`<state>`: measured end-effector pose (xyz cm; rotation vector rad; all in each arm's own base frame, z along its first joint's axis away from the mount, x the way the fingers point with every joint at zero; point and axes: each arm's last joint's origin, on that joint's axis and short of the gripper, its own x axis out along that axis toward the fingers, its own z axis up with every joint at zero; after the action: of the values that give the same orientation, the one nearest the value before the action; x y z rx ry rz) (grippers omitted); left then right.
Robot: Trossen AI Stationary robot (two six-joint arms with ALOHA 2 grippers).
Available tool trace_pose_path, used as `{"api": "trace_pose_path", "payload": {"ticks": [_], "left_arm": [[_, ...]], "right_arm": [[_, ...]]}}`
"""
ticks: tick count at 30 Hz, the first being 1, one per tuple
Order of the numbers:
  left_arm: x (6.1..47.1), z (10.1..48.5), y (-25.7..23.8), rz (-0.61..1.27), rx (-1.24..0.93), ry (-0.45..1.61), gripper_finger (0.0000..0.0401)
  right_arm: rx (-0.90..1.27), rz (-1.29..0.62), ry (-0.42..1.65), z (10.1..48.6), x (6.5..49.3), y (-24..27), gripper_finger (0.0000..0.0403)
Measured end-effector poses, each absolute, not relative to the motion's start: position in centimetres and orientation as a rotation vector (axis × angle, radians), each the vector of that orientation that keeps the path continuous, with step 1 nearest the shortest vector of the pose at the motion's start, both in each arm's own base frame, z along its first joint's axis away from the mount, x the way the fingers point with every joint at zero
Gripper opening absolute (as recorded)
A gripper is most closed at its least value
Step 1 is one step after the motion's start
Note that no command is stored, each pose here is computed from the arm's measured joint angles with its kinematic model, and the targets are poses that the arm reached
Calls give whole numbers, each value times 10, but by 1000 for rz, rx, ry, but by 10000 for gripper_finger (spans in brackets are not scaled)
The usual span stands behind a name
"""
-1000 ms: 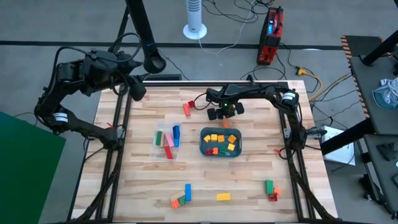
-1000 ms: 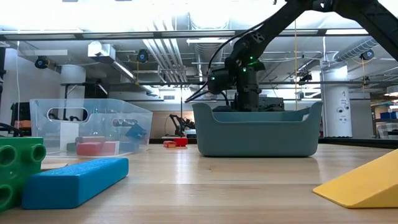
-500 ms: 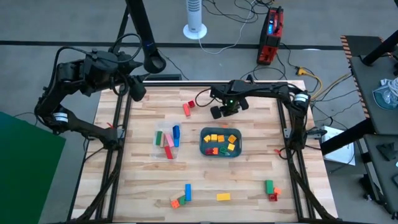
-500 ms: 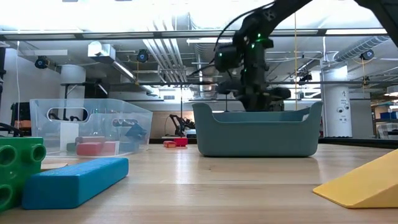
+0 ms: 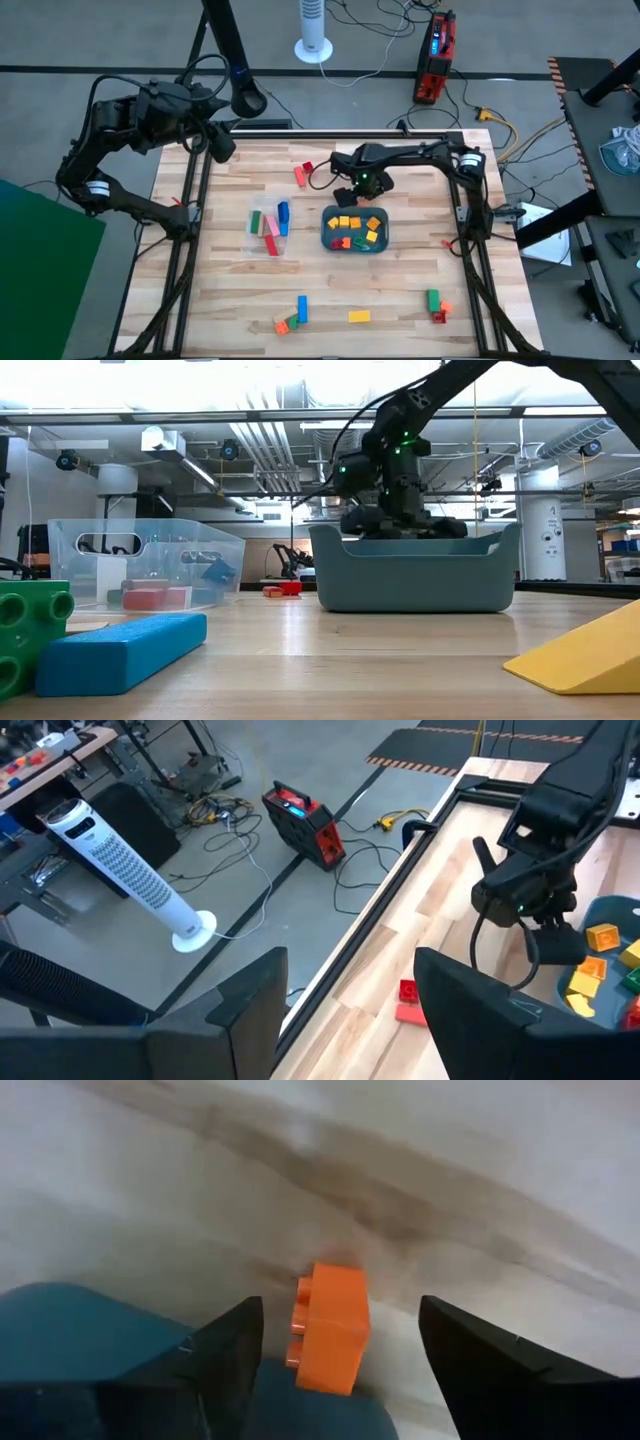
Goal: Sort blocks by size
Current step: Put the top middle orange square game piece into the blue bin
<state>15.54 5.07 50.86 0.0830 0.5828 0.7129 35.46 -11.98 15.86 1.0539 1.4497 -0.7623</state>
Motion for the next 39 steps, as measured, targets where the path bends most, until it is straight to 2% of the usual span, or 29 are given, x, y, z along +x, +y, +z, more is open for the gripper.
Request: {"api": "trace_pose_path", "payload": {"ticks": [5,10,14,20,21,31,39], "left_arm": [[154,507,50,712,83,603,205],[154,507,50,712,83,602,205],[154,507,50,713,83,602,205],[154,507,50,710,92,604,205],[154,507,50,710,93,605,205],[154,507,51,709,99,608,205],[154,507,51,709,99,608,205]], "right_arm": [[1048,-745,1513,155,351,-115,264],[984,-752,1525,154,349,-115,240],[978,-759,1530,152,348,-115,196],[974,-770,1547,143,342,-113,91],[968,-779,1544,142,341,-114,83],[934,-832,1464,153,340,-128,84],[892,-793,1335,205,338,-124,84]]}}
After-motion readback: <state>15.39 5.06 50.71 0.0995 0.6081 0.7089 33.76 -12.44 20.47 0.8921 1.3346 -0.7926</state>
